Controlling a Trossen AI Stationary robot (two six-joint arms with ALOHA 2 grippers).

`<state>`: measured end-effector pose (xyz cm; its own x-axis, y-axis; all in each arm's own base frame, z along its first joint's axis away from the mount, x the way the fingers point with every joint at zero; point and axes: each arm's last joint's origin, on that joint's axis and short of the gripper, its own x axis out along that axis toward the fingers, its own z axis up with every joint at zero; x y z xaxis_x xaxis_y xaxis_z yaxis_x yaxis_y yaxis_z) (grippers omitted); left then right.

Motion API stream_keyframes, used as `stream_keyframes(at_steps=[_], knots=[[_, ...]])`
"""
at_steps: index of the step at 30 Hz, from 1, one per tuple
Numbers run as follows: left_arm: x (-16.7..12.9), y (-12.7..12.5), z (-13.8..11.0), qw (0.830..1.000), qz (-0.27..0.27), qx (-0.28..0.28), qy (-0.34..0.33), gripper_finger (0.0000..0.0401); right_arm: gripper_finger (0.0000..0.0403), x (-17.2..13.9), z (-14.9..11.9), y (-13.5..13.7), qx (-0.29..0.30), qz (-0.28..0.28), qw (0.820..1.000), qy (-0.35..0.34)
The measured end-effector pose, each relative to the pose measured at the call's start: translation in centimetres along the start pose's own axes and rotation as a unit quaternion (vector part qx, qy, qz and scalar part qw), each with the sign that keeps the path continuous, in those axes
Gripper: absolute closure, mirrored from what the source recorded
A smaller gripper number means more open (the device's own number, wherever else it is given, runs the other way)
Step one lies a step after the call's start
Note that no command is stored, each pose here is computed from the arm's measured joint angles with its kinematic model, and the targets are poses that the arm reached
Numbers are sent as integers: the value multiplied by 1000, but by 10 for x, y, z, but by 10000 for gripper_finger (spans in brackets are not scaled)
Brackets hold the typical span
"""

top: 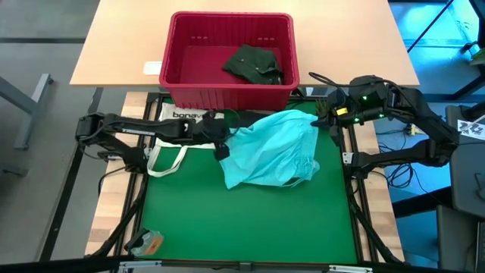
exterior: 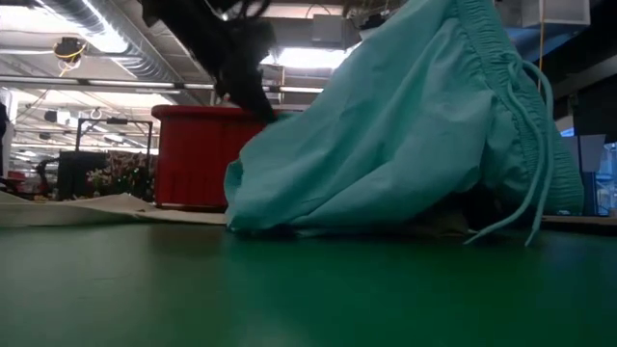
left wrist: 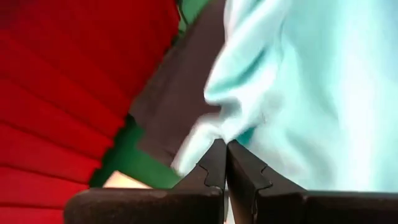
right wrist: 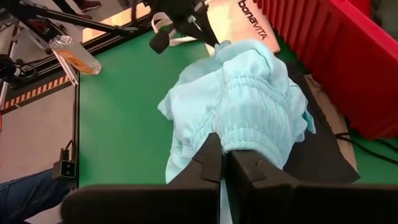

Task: Fold Laundry from Bin
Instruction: Remove the light blue shorts from the red laundry bin

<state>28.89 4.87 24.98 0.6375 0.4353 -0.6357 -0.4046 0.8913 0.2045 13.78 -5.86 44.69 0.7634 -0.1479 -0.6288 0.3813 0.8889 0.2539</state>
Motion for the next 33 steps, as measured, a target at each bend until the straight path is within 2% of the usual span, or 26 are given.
stream_keyframes(at_steps=[4,7,14,20,25,29,33], knots=[[-16,4,5,1000,-3,-8,-27,401,400,-2,0,0,0,1,1000,-4],[-33,6,9,999,-11,0,-51,401,400,-6,0,2,4,22,1000,-20],[-90,9,10,993,-44,2,-110,401,400,-32,-3,9,18,66,994,-89],[-140,9,7,977,-113,3,-183,401,400,-58,-9,15,33,122,982,-140],[-168,3,4,960,-161,2,-229,401,400,-67,-11,17,46,144,975,-161],[-182,-3,5,944,-196,-6,-264,401,400,-68,-11,17,43,152,974,-165],[-191,-10,6,935,-214,-6,-283,401,400,-50,-11,21,26,181,970,-157]])
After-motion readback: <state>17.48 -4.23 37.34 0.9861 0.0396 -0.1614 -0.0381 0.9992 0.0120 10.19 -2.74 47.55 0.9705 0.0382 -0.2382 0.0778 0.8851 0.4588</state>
